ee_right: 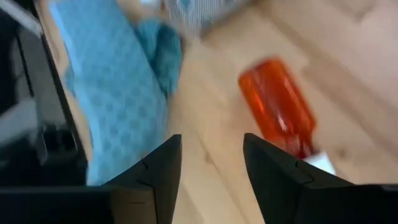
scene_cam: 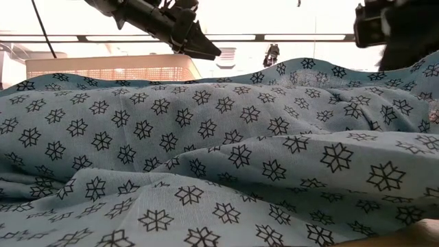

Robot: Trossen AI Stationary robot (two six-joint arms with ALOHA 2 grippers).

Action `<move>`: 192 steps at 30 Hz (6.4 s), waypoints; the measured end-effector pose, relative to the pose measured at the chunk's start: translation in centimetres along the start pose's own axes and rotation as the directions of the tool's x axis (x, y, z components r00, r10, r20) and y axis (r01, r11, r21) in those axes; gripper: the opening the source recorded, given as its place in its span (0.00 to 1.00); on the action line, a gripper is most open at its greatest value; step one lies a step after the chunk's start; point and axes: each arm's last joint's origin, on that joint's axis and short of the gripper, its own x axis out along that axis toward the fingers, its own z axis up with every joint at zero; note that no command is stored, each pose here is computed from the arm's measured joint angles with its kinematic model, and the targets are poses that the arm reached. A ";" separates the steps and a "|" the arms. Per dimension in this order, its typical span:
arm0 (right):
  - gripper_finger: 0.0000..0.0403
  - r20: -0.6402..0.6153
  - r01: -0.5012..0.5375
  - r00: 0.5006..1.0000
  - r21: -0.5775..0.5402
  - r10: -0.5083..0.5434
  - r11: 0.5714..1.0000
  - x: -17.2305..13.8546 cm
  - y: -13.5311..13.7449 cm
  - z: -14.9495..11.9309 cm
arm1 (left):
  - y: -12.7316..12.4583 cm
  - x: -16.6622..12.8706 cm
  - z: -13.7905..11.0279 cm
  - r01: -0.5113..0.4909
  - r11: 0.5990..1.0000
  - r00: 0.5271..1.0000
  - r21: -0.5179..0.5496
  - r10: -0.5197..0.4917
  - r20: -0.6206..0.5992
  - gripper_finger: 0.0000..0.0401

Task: Pick & Place Medicine items
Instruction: Put the right red medicine bottle into the small white bin

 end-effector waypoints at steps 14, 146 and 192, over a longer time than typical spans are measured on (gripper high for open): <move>0.51 -0.033 0.152 0.986 -0.204 -0.162 0.967 -0.2 -1.5 -0.7 | 0.0 0.0 -0.1 0.003 1.000 1.000 0.001 -0.003 -0.011 0.86; 0.70 -0.011 0.172 0.968 -0.703 -0.252 0.690 3.9 0.2 -1.3 | -0.1 0.0 -0.4 0.012 1.000 0.999 0.002 -0.012 -0.043 0.87; 0.31 -0.062 0.198 0.942 -0.689 -0.329 0.697 7.2 -1.0 -2.7 | -0.1 0.0 -0.4 0.012 1.000 0.999 0.002 -0.012 -0.043 0.87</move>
